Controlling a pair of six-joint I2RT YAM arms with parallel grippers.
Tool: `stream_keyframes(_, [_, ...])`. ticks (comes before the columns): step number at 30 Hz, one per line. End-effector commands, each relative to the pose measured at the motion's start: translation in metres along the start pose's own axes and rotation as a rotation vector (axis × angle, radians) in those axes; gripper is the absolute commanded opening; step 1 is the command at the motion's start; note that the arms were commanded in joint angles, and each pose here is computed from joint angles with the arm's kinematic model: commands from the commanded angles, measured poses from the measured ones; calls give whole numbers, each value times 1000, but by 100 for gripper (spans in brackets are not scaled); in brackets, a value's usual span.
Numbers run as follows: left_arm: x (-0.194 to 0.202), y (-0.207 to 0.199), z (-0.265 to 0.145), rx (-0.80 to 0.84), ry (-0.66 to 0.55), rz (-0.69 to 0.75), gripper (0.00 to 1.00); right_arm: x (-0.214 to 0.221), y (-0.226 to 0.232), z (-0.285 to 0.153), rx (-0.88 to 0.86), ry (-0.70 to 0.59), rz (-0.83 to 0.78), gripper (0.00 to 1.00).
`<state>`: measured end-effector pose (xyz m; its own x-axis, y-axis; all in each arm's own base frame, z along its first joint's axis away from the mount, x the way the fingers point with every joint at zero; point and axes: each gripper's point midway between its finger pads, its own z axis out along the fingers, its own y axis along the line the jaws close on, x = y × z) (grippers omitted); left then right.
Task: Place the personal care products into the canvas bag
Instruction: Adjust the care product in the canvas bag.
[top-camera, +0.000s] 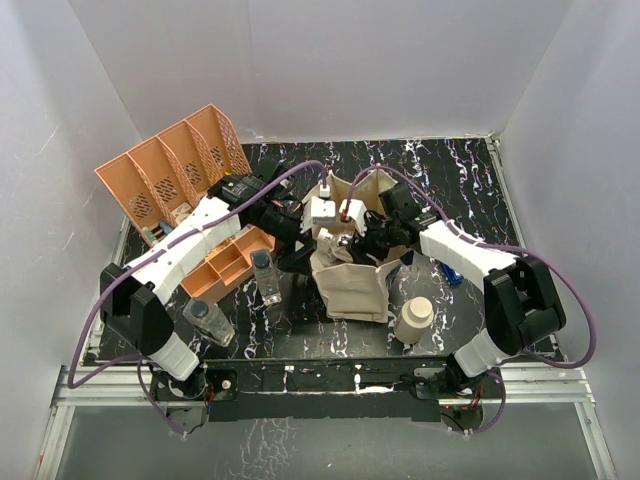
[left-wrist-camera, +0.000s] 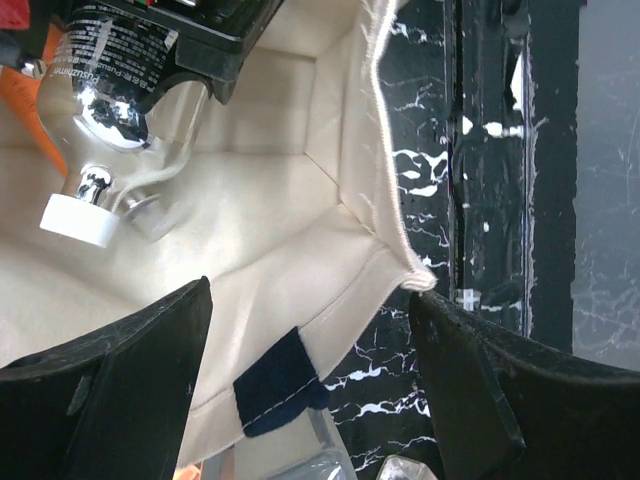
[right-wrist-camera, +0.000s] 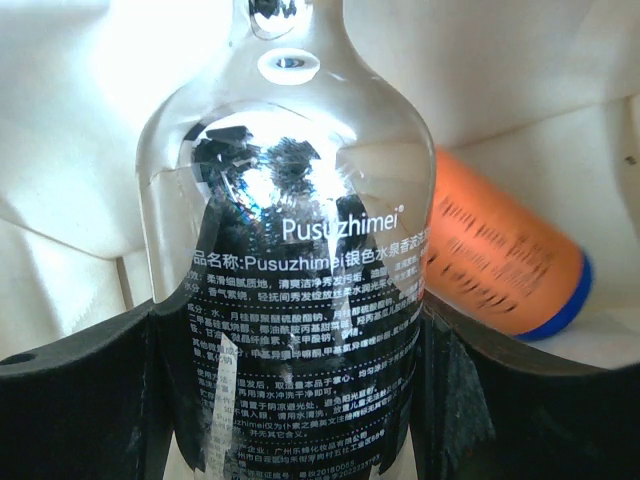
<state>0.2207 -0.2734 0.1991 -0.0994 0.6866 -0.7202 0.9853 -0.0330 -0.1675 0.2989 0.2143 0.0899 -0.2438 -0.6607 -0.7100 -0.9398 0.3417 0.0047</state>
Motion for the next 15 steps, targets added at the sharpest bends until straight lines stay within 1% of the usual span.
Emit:
stream_keyframes(1, [-37,9,-33,-96,-128,-30,78,-93,-20,-41,64,-239,-78,8])
stream_keyframes(5, [-57,34,-57,-176,-240,-98,77,-110,-27,-57,75,-279,-51,8])
stream_keyframes(9, [-75,51,-76,-211,-361,-189,74,-119,-33,-69,101,-300,-28,8])
stream_keyframes(15, [-102,68,-85,-242,-461,-279,73,-129,-34,-85,122,-319,-28,8])
